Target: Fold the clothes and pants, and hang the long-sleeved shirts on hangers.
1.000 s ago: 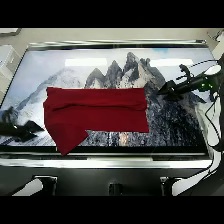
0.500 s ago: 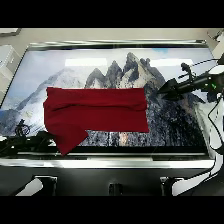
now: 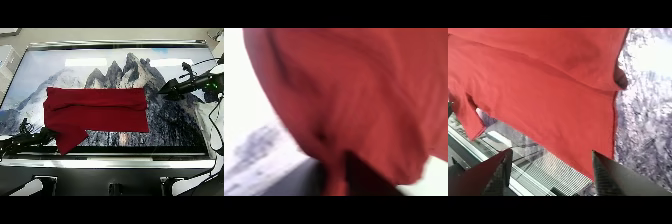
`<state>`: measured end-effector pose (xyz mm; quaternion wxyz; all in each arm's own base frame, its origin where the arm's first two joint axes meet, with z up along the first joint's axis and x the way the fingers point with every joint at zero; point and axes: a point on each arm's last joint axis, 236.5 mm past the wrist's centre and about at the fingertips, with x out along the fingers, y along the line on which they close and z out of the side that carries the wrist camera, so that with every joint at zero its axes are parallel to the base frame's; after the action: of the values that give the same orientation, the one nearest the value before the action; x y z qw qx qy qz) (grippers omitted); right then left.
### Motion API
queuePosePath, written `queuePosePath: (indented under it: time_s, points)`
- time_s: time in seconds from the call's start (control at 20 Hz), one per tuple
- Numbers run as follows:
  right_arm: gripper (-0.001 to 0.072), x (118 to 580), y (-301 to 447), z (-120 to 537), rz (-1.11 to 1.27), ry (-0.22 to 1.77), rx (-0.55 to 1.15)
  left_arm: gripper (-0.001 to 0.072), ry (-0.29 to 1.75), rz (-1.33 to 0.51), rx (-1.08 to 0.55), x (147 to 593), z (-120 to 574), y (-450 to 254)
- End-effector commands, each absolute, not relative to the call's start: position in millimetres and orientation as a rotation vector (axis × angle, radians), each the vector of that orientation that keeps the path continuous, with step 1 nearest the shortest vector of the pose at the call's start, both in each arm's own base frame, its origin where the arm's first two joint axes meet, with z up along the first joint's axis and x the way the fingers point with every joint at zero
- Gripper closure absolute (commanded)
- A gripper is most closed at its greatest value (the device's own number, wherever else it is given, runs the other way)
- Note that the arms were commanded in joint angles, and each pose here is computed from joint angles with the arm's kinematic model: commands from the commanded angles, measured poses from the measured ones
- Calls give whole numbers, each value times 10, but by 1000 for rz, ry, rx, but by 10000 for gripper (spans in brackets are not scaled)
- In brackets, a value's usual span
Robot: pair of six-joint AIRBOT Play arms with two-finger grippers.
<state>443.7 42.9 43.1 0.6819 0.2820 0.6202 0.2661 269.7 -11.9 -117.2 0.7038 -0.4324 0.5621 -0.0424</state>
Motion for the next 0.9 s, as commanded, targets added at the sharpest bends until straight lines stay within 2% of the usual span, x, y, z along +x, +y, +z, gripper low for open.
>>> queuePosePath:
  time_s: [0.0, 0.15, 0.4, 0.5, 0.85]
  points:
    - [266, 4402, 337, 348, 564, 1415, 590, 690, 1238, -92, -944, 2773, -1182, -111]
    - [265, 4299, 227, 198, 535, 1459, 604, 691, 1215, -108, -928, 2883, -1082, -67]
    - [246, 3729, 425, -379, 555, 1645, 811, 691, 1186, -140, -910, 3031, -917, -19]
    - [206, 3560, 506, -590, 550, 1691, 813, 691, 1184, -133, -917, 3044, -906, -11]
    - [209, 3236, 810, -1005, 571, 1763, 741, 691, 1193, -134, -935, 3031, -898, -33]
